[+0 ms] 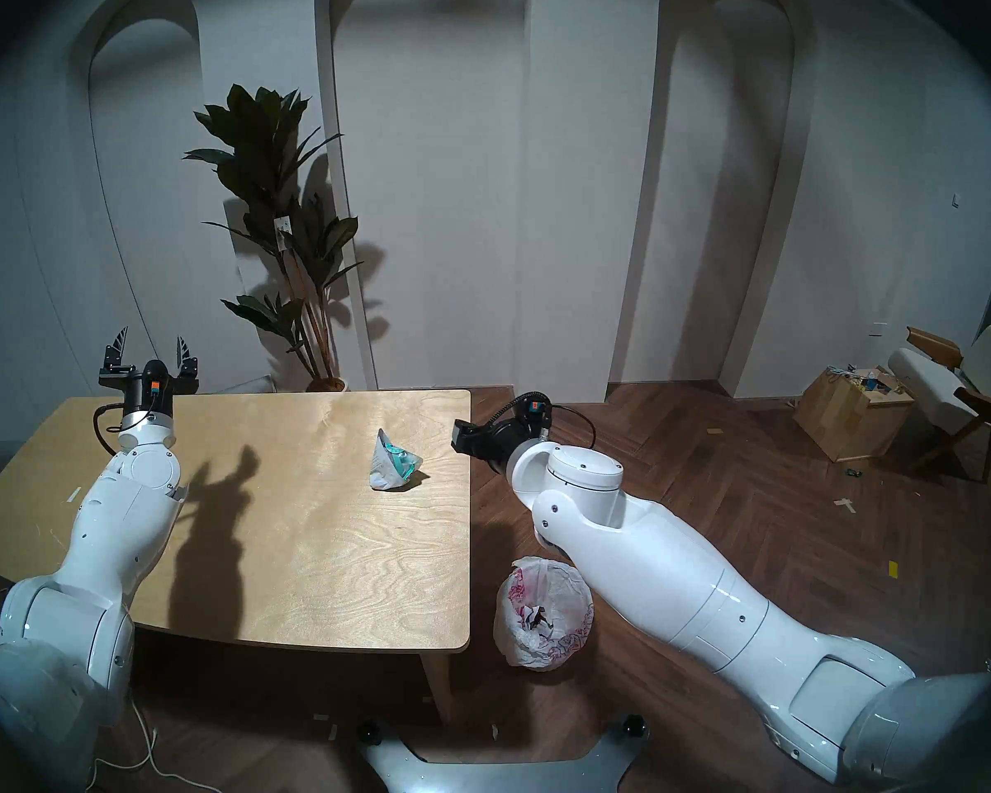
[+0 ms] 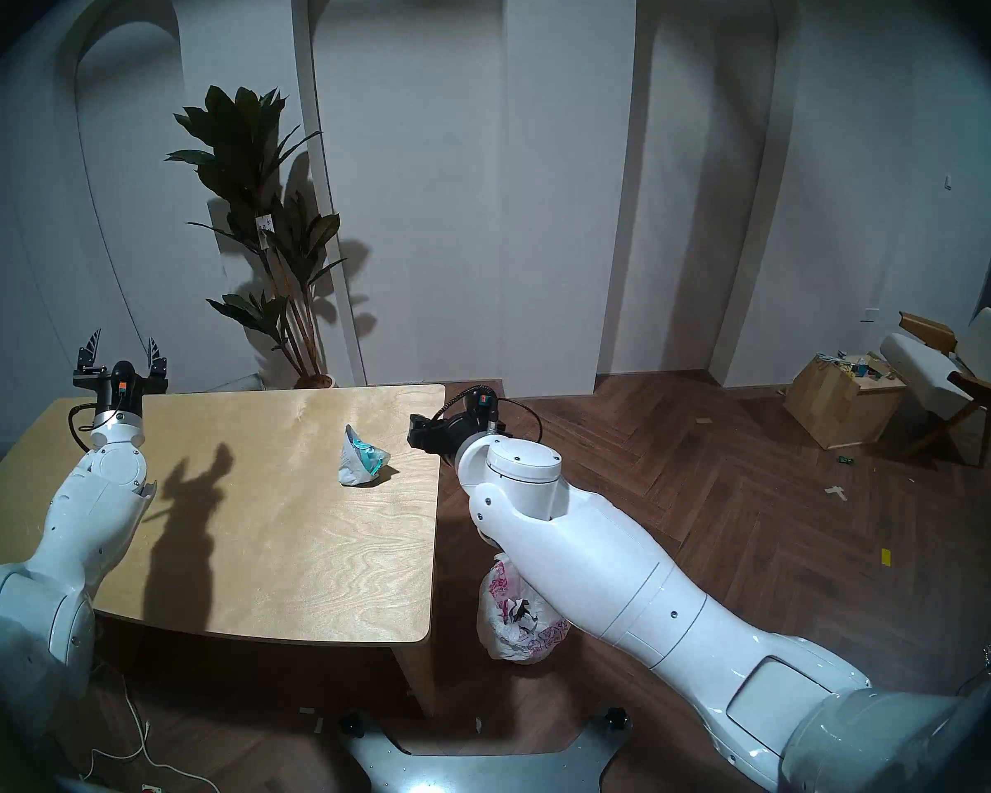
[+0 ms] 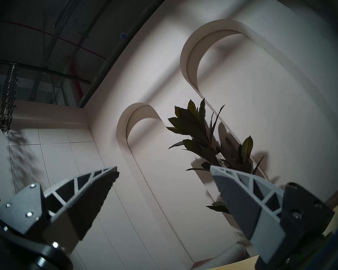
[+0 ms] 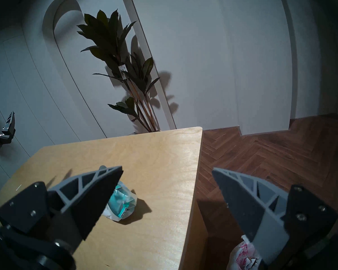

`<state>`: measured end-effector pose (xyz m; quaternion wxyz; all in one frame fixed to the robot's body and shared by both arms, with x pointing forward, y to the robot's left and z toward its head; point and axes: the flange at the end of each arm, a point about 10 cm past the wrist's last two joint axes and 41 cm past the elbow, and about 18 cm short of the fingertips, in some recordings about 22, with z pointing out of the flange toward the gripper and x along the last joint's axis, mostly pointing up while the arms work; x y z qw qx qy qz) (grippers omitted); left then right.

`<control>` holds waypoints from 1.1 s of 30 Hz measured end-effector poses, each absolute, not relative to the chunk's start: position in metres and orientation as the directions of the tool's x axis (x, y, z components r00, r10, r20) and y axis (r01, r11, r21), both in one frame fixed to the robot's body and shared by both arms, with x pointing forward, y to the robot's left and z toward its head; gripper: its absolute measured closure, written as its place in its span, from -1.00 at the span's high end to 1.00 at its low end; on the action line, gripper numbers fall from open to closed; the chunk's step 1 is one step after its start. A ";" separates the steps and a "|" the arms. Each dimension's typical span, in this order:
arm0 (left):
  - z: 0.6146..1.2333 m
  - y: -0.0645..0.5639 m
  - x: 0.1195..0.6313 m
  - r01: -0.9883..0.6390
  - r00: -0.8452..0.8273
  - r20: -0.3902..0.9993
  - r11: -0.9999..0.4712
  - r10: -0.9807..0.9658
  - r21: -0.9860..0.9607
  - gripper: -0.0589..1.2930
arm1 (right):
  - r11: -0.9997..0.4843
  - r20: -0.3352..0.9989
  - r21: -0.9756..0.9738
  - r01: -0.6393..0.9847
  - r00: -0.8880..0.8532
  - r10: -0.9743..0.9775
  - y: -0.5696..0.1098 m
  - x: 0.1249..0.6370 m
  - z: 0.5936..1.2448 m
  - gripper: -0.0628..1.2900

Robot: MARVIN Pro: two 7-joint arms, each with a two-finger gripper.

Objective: Put the trash into the trash bin on the ground

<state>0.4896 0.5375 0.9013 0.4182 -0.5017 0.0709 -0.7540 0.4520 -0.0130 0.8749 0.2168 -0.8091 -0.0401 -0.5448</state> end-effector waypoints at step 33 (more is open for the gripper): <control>0.904 0.537 0.483 0.492 -0.168 0.672 -0.652 -0.721 -0.576 0.94 | -0.926 0.891 -0.207 0.316 0.452 -0.045 0.070 0.479 0.863 0.90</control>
